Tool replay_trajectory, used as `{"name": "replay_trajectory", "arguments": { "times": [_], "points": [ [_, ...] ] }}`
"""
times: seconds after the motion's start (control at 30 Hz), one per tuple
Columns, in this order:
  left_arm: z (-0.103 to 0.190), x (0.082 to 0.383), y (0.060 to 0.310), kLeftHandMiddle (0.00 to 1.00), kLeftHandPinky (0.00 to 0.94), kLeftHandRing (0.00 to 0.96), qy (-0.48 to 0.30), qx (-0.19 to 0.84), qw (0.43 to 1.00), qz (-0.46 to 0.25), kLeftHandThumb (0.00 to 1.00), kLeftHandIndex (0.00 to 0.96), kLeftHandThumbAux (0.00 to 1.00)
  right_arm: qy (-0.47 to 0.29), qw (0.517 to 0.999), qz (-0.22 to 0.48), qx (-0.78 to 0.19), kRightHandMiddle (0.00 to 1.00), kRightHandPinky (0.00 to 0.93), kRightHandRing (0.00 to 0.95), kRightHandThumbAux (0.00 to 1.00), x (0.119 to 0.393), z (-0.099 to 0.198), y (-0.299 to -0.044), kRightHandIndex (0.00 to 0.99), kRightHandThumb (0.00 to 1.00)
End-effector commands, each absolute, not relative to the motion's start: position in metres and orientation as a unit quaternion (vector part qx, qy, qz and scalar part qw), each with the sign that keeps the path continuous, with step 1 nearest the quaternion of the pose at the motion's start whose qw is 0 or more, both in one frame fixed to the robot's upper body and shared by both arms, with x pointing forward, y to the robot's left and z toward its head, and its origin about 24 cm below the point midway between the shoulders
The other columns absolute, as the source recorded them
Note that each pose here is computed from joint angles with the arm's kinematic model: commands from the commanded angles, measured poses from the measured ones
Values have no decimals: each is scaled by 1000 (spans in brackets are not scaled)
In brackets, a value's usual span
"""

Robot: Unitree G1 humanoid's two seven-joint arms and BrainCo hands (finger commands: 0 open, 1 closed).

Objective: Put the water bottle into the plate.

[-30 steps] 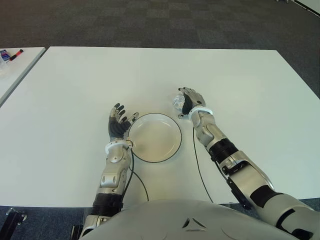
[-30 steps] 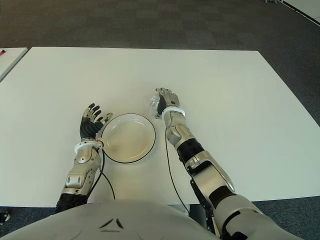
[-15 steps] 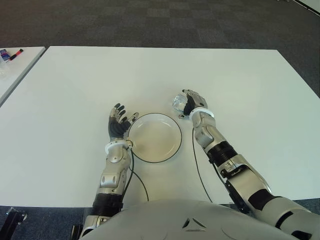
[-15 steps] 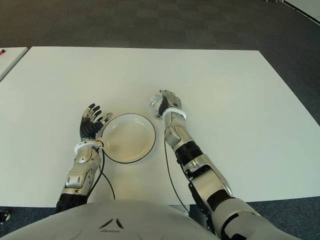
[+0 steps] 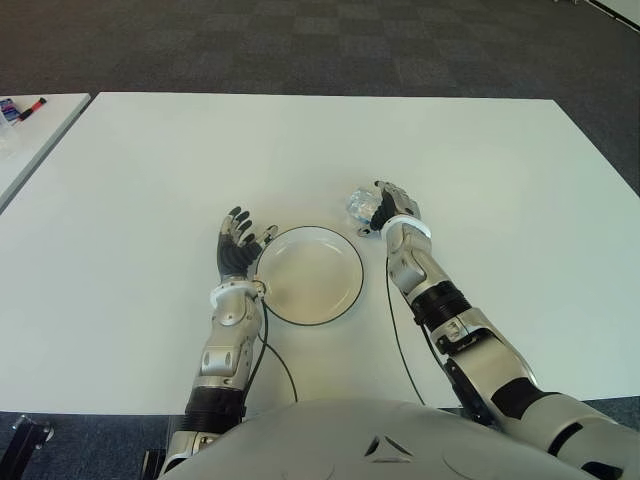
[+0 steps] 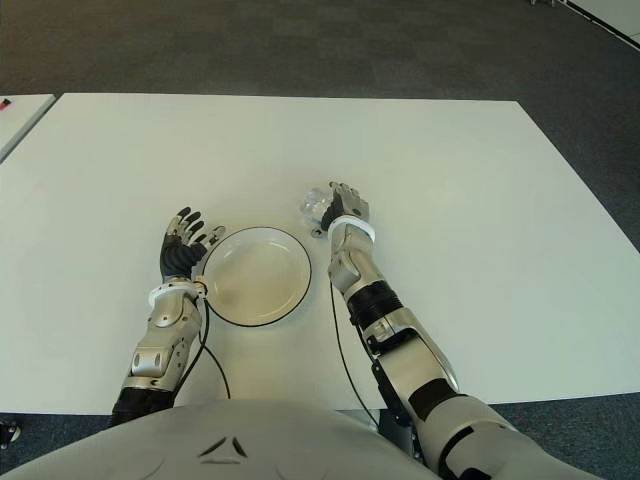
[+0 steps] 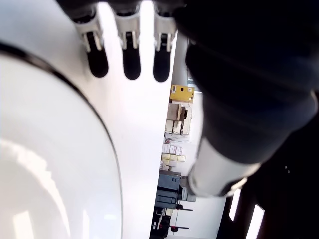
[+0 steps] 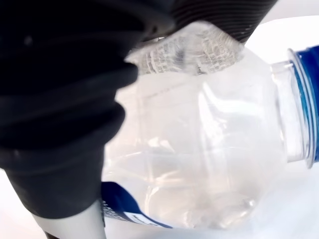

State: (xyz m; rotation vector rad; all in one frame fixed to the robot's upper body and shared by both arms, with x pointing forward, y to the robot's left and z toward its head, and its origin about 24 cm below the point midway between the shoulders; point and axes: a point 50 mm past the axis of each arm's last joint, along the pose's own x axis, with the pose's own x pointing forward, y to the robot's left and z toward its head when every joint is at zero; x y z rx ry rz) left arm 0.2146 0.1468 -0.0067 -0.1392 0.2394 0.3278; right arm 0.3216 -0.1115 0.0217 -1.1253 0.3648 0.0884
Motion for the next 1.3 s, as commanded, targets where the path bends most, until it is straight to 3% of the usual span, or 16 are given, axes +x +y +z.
{"name": "replay_trajectory", "arguments": {
  "times": [0.03,0.33,0.43,0.47,0.5,0.57,0.7,0.9,1.3],
  "points": [
    [-7,213,131,168,184,151,129,-105,973,161,93,139,909,201,835,46,-511,0,237,34,914,315,10,-112,0,424],
    [-7,213,131,170,184,153,132,-105,972,163,93,144,910,204,845,24,-494,0,291,91,900,314,13,-113,0,488],
    [-7,213,131,171,181,153,131,-105,972,162,96,144,913,206,845,21,-494,73,314,135,892,313,14,-113,10,512],
    [-6,213,131,169,180,151,130,-105,973,162,96,142,909,207,844,21,-495,222,439,316,802,313,15,-113,31,669],
    [-6,213,131,168,180,150,130,-105,973,161,97,141,907,209,842,21,-498,318,520,433,745,313,15,-113,44,770],
    [-6,213,131,166,180,149,130,-104,973,161,97,139,902,210,840,23,-500,406,656,600,693,313,16,-113,57,859],
    [-6,213,131,167,188,152,130,-104,973,161,100,139,902,213,835,26,-506,478,770,739,649,313,16,-113,61,934],
    [-6,213,132,168,185,153,130,-103,973,160,106,139,898,207,826,31,-524,495,811,815,637,314,17,-113,51,954],
    [-6,213,131,168,188,153,129,-105,973,160,119,143,897,204,813,33,-544,497,830,847,634,317,18,-113,99,956]
  ]
}}
